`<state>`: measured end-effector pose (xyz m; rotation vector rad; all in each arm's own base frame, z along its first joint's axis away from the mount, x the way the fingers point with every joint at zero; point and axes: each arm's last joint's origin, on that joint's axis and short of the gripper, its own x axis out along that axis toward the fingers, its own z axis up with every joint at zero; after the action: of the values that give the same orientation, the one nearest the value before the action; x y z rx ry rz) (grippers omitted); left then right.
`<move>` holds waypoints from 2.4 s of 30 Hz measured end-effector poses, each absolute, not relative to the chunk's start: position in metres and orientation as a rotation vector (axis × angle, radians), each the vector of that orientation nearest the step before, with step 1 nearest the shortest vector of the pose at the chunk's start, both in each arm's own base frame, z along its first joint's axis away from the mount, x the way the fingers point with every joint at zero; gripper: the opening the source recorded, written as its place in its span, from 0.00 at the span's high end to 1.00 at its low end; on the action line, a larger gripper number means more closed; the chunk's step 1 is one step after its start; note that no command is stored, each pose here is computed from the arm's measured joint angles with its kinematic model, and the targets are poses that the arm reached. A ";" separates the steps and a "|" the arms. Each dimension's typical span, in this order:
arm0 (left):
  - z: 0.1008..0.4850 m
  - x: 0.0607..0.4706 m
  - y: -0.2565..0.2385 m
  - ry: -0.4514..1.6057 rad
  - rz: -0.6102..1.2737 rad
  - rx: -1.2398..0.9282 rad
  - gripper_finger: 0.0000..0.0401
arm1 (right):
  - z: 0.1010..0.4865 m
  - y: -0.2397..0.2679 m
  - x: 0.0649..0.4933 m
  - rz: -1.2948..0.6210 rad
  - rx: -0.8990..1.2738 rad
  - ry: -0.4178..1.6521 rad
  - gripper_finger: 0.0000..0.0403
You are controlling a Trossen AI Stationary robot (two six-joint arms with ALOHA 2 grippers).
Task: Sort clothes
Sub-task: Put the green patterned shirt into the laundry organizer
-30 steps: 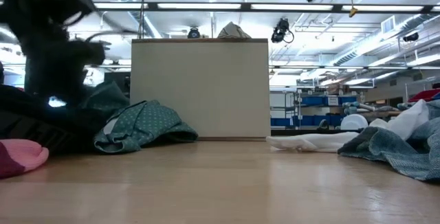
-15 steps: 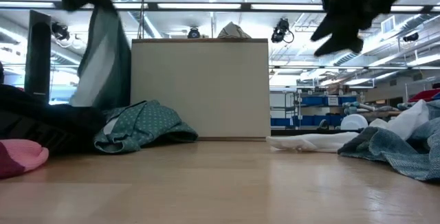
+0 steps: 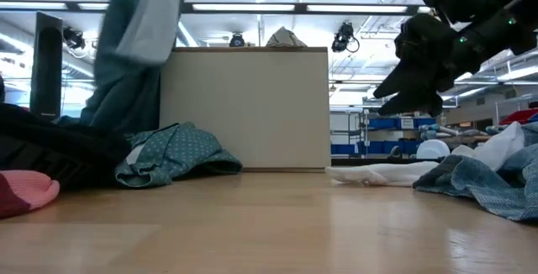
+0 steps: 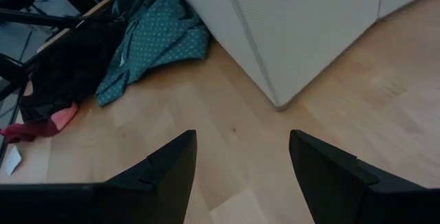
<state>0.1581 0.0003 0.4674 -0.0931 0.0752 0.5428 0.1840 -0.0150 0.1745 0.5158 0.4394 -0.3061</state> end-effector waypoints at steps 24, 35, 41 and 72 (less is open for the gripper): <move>0.531 0.322 0.118 0.144 0.691 0.160 1.00 | 0.186 -0.008 0.191 -0.220 0.450 0.338 0.42; 0.465 0.325 0.120 0.693 0.584 -0.031 0.90 | 0.185 -0.009 0.191 -0.219 0.421 0.347 0.42; 0.456 0.317 0.127 0.780 0.628 -0.105 0.72 | 0.186 -0.010 0.191 -0.221 0.431 0.343 0.42; 0.371 0.173 -0.052 0.703 0.705 -0.186 0.65 | 0.186 -0.009 0.191 -0.216 0.433 0.345 0.42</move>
<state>0.1730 -0.0515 0.3705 -0.1858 0.7032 0.7046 0.1906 -0.0091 0.1856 0.4334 0.3447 -0.2158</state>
